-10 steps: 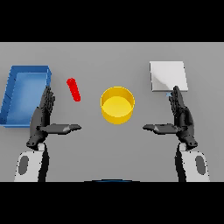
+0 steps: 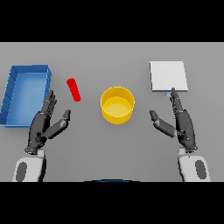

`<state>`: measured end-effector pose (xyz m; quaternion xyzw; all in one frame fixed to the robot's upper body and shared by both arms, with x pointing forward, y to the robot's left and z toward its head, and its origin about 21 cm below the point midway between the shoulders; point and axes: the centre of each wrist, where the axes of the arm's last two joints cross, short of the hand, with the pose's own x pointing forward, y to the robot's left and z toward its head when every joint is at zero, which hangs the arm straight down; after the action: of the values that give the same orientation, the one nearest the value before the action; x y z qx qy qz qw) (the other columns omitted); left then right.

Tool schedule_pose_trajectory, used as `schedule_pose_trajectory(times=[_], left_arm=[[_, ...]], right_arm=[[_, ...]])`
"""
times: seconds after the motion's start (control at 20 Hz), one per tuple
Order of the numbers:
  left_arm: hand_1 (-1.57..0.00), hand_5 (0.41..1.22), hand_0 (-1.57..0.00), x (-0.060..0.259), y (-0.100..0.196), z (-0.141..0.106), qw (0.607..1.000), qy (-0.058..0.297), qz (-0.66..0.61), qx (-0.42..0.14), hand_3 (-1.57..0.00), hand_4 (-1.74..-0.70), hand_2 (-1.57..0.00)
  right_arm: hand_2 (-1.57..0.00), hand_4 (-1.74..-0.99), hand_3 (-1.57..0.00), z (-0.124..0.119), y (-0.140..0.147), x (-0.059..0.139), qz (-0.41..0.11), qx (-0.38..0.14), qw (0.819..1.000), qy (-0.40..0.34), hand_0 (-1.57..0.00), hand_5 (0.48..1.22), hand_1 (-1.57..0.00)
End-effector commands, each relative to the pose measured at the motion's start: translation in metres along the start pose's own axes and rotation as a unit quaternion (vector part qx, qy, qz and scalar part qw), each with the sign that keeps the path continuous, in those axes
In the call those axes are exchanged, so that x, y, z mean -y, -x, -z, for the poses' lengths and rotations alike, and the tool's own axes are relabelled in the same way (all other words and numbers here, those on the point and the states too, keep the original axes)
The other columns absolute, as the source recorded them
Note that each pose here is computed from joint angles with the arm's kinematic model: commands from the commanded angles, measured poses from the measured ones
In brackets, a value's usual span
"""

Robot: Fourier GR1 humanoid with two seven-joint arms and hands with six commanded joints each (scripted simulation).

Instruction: Pick up the red beaker and tilt it to pour out 1 green nut into yellow bowl. Pick up the yellow bowl and place it on the metallic measuring scale.

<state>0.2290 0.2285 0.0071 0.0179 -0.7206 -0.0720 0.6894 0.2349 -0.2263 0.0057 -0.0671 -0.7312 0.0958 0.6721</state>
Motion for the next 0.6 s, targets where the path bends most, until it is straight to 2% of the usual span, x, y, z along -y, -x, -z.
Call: schedule_pose_trajectory(times=[0.0, 0.15, 0.35, 0.45, 0.55], left_arm=[[0.0, 0.672, 0.0, 0.003, -0.005, 0.001, 1.0, 0.001, 0.005, -0.001, 0.0, -1.2, 0.0], [0.0, 0.66, 0.0, 0.002, -0.005, 0.0, 1.0, 0.003, 0.015, -0.012, 0.0, -1.18, 0.0], [0.0, 0.655, 0.0, 0.004, -0.007, 0.003, 1.0, 0.009, 0.015, -0.021, 0.0, -1.18, 0.0], [0.0, 0.658, 0.0, 0.013, -0.002, 0.012, 0.999, 0.014, 0.012, -0.031, 0.0, -1.19, 0.0], [0.0, 0.659, 0.0, 0.012, 0.005, 0.023, 0.999, 0.007, 0.022, -0.038, 0.0, -1.2, 0.0]], right_arm=[[0.0, -1.193, 0.0, 0.0, -0.001, -0.001, -0.007, -0.008, 1.0, -0.005, 0.0, 0.582, 0.0], [0.0, -1.206, 0.0, -0.001, -0.006, -0.005, 0.002, 0.002, 1.0, -0.011, 0.0, 0.585, 0.0], [0.0, -1.272, 0.0, 0.0, -0.002, -0.003, 0.022, -0.002, 1.0, -0.019, 0.0, 0.611, 0.0], [0.0, -1.291, 0.0, 0.002, -0.004, 0.006, 0.023, 0.01, 0.999, -0.022, 0.0, 0.621, 0.0], [0.0, -1.291, 0.0, -0.001, -0.003, 0.005, 0.023, 0.018, 0.999, -0.025, 0.0, 0.623, 0.0]])
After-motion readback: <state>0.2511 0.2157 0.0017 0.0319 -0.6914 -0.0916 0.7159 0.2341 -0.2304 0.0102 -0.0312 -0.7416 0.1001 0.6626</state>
